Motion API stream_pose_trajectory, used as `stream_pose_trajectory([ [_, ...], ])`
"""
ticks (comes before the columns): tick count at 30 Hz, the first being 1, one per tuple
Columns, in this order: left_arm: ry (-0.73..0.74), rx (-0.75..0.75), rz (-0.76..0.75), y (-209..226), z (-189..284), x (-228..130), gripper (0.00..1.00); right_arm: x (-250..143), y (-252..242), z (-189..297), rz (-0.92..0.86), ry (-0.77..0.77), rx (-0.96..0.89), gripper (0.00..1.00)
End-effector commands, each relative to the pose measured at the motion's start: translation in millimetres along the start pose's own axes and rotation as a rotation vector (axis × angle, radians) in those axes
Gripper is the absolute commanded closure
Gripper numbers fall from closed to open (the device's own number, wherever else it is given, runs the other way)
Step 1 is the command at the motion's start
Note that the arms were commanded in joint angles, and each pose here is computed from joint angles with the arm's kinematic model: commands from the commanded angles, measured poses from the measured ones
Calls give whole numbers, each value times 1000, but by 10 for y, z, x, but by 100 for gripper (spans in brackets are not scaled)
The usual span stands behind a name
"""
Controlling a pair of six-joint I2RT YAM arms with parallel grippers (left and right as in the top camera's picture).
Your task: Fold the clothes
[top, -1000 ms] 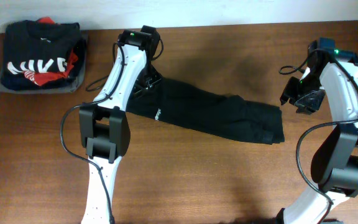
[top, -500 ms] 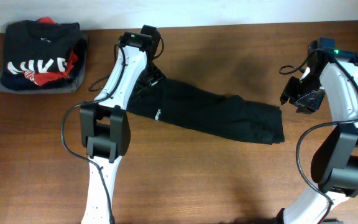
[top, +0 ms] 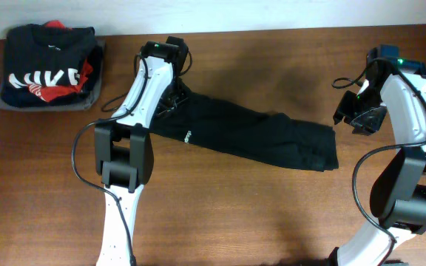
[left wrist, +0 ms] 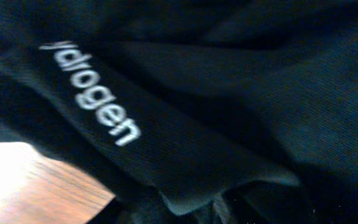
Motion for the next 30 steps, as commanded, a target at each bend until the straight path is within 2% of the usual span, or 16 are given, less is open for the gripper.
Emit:
stream_pose_trajectory([
  [1, -68, 53, -2, 185, 96, 163, 67, -15, 35, 69, 3, -17, 13, 47],
  [10, -106, 128, -97, 386, 147, 280, 66, -19, 34, 65, 3, -16, 12, 47],
  [18, -254, 252, -84, 690, 447, 502, 65, -53, 20, 29, 2, -2, 8, 47],
  [21, -298, 240, -74, 728, 631, 535, 32, -52, 21, 29, 2, -3, 8, 47],
  [24, -324, 215, -78, 742, 785, 545, 13, -62, 51, 30, 2, 4, 27, 48],
  [25, -330, 209, -90, 741, 819, 550, 13, -70, 72, 30, 3, 8, 39, 48],
  [26, -333, 203, -107, 733, 842, 554, 7, -78, 93, 31, 3, 13, 51, 48],
  [30, -276, 110, -169, 574, 820, 471, 5, -133, 222, 32, 78, 28, 92, 48],
])
Point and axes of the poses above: each gripper's point midway between its finger pads, its own z axis back along the fingers, its own y axis along the line the jaws close on, x = y × z, the point moved 1 cm from there along z, back along the fingers, and after that the axes turned 1 degree about z, right-handed, at the moved point
